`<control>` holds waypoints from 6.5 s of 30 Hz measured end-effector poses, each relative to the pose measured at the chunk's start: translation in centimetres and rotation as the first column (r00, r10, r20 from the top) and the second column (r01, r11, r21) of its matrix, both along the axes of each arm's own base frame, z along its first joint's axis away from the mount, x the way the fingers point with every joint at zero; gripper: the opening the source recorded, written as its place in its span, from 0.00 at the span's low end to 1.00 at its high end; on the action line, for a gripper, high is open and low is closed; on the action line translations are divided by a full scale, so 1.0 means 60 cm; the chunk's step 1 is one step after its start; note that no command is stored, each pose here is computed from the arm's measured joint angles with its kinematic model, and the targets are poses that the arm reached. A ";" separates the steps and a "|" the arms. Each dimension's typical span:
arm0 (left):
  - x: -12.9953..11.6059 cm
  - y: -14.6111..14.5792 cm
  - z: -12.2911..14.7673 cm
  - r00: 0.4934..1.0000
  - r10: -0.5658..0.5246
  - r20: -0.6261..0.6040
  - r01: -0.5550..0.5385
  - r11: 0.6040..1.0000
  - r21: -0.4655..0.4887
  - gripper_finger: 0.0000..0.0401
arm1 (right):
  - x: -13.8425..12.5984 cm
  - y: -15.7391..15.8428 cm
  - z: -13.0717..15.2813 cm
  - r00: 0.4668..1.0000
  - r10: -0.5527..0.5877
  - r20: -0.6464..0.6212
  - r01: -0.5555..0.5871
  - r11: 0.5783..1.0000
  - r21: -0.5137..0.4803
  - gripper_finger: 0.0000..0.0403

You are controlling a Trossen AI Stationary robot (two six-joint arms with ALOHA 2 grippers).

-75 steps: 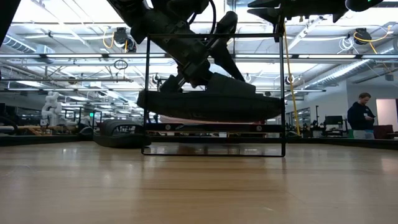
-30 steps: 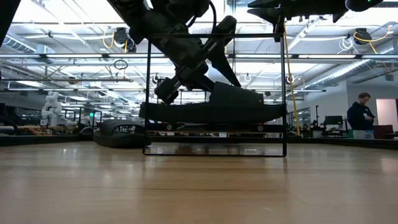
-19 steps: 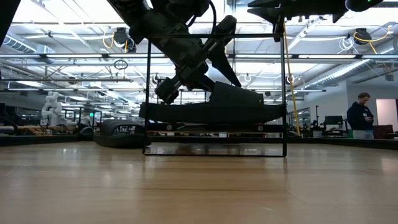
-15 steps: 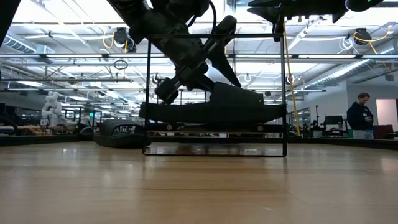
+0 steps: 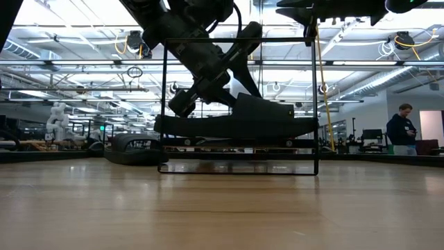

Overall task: Pick and place slides into the shelf
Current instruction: Put the left black slide on the shelf, then put the black slide on the shelf

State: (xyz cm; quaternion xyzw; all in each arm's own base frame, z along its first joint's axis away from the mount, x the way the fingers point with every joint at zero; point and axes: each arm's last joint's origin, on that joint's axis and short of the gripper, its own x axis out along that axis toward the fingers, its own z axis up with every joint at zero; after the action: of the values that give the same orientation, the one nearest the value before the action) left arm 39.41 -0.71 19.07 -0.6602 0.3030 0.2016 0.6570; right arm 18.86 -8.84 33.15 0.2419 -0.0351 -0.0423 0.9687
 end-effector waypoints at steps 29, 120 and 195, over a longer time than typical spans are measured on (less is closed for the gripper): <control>-0.046 0.030 0.042 0.994 0.016 -0.108 -0.006 0.996 0.090 0.29 | 0.000 0.000 -0.001 1.000 0.005 -0.003 -0.005 1.000 0.001 0.13; -0.288 0.320 -0.010 0.849 -0.387 -0.359 0.408 0.913 -0.017 0.59 | 0.001 -0.008 -0.003 0.999 -0.046 -0.014 0.045 0.998 -0.048 0.13; -0.297 0.241 0.192 0.939 0.045 0.341 -0.116 0.975 0.190 0.00 | 0.001 -0.007 -0.004 0.999 -0.036 -0.020 0.035 0.998 -0.047 0.13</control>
State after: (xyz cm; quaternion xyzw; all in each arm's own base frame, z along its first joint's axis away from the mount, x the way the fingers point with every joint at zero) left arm 21.56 13.77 30.59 -0.6245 0.1370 0.1440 0.7554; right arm 18.93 -9.25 32.90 0.2181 -0.0303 -0.0613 0.9735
